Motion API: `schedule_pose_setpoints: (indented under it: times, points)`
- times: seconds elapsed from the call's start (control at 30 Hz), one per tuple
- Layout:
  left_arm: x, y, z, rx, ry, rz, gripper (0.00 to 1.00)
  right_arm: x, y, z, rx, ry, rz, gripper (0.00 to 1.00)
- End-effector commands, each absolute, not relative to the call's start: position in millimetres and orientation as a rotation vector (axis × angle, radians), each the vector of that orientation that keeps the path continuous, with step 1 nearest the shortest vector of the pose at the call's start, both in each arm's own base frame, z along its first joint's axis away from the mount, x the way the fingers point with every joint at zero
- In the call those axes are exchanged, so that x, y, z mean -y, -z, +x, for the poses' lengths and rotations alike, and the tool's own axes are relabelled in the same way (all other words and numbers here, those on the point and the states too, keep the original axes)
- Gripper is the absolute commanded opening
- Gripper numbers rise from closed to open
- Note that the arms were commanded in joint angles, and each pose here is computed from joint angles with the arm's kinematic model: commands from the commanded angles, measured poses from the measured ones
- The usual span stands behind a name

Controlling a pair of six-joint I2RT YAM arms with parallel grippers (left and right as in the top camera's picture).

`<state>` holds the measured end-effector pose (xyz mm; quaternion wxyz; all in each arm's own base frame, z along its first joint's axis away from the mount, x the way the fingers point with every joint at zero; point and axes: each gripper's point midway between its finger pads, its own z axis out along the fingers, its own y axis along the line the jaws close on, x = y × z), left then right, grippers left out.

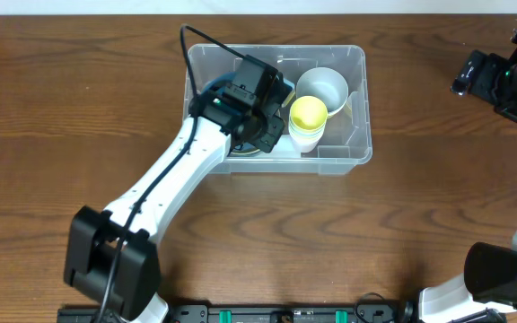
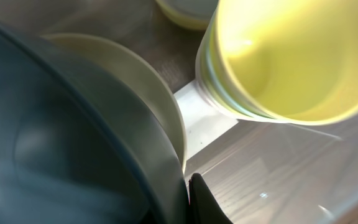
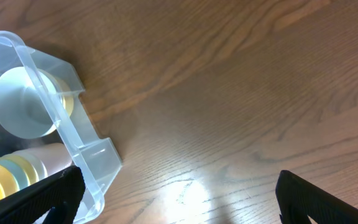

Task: Pack container
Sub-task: 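Carry the dark blue bowl into the container and release it on top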

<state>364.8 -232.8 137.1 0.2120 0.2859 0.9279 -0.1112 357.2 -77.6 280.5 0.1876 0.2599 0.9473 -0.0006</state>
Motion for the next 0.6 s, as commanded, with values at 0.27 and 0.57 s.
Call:
schedule_pose_setpoints:
  times: [0.27, 0.57]
  points:
    - [233, -130, 371, -2.571, 0.278, 0.824, 0.49, 78, -287, 356, -2.645, 0.000, 0.728, 0.99]
    - [221, -142, 379, -2.555, 0.277, 0.759, 0.63, 78, -287, 356, -2.645, 0.000, 0.728, 0.99]
